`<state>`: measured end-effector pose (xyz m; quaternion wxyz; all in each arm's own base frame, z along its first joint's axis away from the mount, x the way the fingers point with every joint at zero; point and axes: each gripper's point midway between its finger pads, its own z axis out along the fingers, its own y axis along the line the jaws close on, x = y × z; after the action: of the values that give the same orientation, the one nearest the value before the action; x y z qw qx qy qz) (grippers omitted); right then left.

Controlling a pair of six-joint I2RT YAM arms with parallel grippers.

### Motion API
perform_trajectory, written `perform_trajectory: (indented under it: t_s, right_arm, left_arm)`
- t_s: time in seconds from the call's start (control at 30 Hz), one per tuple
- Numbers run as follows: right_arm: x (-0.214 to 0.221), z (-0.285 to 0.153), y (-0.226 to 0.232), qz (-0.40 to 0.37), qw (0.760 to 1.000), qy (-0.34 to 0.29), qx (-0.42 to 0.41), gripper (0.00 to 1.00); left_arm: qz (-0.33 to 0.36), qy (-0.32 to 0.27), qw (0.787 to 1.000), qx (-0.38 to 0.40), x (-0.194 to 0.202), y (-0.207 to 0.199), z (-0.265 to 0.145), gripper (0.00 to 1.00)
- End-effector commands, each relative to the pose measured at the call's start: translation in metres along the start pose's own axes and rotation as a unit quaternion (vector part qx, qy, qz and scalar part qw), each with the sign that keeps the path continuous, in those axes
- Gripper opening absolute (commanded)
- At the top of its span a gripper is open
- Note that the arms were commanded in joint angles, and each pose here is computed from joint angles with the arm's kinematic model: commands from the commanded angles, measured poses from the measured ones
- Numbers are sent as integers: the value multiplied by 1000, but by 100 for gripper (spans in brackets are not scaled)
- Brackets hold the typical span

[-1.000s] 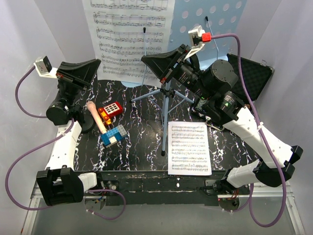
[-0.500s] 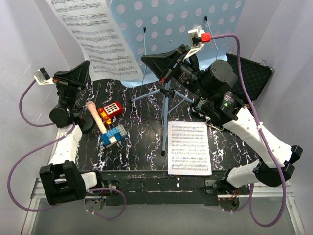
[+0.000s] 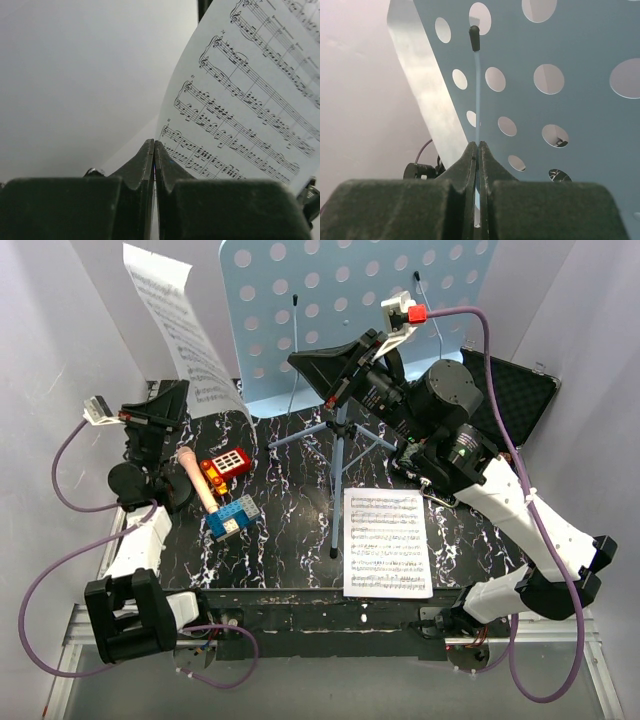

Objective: Pack up the instrument practice props
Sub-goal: Pick up the sheet music from the music stand.

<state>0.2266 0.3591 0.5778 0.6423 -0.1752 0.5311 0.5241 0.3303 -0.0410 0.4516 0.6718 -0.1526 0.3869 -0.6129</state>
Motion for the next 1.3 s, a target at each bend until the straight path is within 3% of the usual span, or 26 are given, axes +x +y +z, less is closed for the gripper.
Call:
perform_trajectory:
  t_s: [0.0, 0.3, 0.63, 0.87, 1.17, 1.27]
  right_arm:
    - [24, -3, -16, -21, 998, 49, 31, 1]
    - [34, 1, -22, -44, 996, 68, 35, 1]
    - [59, 4, -34, -57, 992, 98, 46, 1]
    - [71, 0, -42, -65, 990, 114, 56, 1]
    - [82, -9, -46, -63, 987, 136, 64, 1]
    - [83, -15, -47, -63, 986, 140, 67, 25]
  left_arm:
    - [8, 11, 998, -60, 9, 30, -18, 0]
    - [-30, 76, 985, -151, 51, 70, -53, 0]
    - [-79, 222, 946, -221, 136, 82, -109, 0]
    - [-104, 333, 923, -163, 187, 41, -130, 0]
    - [-134, 376, 913, -82, 205, -7, -141, 0]
    - [-145, 384, 908, -79, 209, -11, -147, 0]
